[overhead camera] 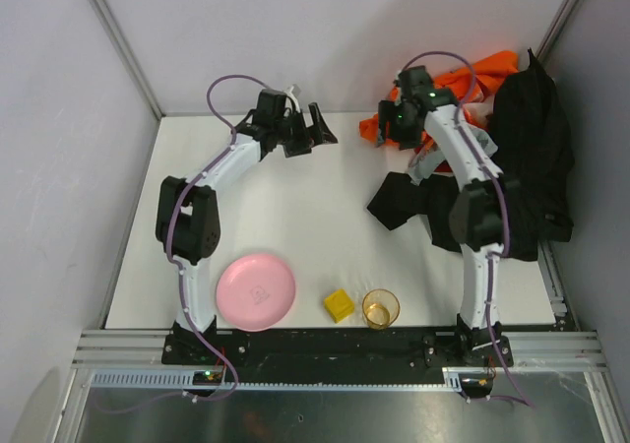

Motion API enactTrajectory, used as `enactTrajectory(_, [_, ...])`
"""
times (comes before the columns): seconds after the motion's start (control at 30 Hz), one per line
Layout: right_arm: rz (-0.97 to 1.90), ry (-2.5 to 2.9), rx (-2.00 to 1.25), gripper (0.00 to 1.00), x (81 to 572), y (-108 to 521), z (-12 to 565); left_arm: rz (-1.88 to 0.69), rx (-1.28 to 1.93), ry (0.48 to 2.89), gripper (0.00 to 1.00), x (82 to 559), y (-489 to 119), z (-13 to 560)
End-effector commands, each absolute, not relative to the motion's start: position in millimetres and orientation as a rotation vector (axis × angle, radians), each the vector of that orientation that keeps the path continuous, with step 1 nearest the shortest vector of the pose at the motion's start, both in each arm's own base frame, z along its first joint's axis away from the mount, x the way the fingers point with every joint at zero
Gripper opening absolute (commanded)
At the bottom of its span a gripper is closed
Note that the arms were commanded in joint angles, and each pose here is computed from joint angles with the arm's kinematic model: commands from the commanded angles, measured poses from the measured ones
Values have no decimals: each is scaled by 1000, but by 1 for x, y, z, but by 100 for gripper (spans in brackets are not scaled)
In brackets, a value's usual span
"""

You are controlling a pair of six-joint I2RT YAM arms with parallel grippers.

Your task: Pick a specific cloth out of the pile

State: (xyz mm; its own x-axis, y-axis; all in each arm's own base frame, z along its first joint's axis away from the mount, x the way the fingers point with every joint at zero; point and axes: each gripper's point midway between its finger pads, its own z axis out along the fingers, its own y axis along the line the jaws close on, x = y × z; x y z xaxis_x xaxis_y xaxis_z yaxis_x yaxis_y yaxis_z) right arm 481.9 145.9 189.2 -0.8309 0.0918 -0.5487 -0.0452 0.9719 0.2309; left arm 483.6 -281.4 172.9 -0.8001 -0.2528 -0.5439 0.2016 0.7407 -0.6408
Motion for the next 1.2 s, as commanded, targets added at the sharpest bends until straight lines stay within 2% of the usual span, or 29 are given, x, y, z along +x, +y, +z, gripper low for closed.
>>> enactTrajectory(0.0, [392,2629,-68,62,498,184,150,-1018,-2,2218,100,486,-269,225])
enactTrajectory(0.1, [447,2675,-95,45,500,202,124,-1020,-22,2223,100,488,-259,224])
enactTrajectory(0.17, [472,2714,-102,37,494,210,104,-1020,-43,2227,100,491,-250,223])
enactTrajectory(0.37, [454,2875,-132,21,456,211,44,-1045,-110,2253,100,494,-242,215])
enactTrajectory(0.53, [324,2921,-119,11,435,185,31,-1089,-127,2276,100,494,-248,209])
enactTrajectory(0.87, [67,3018,87,4,379,83,18,-1103,-161,2292,100,498,-252,202])
enactTrajectory(1.03, [-15,2982,302,4,362,18,36,-1124,-160,2307,100,499,-264,196])
enactTrajectory(1.17, [-43,2908,499,7,360,-34,55,-1158,-147,2325,100,499,-282,191])
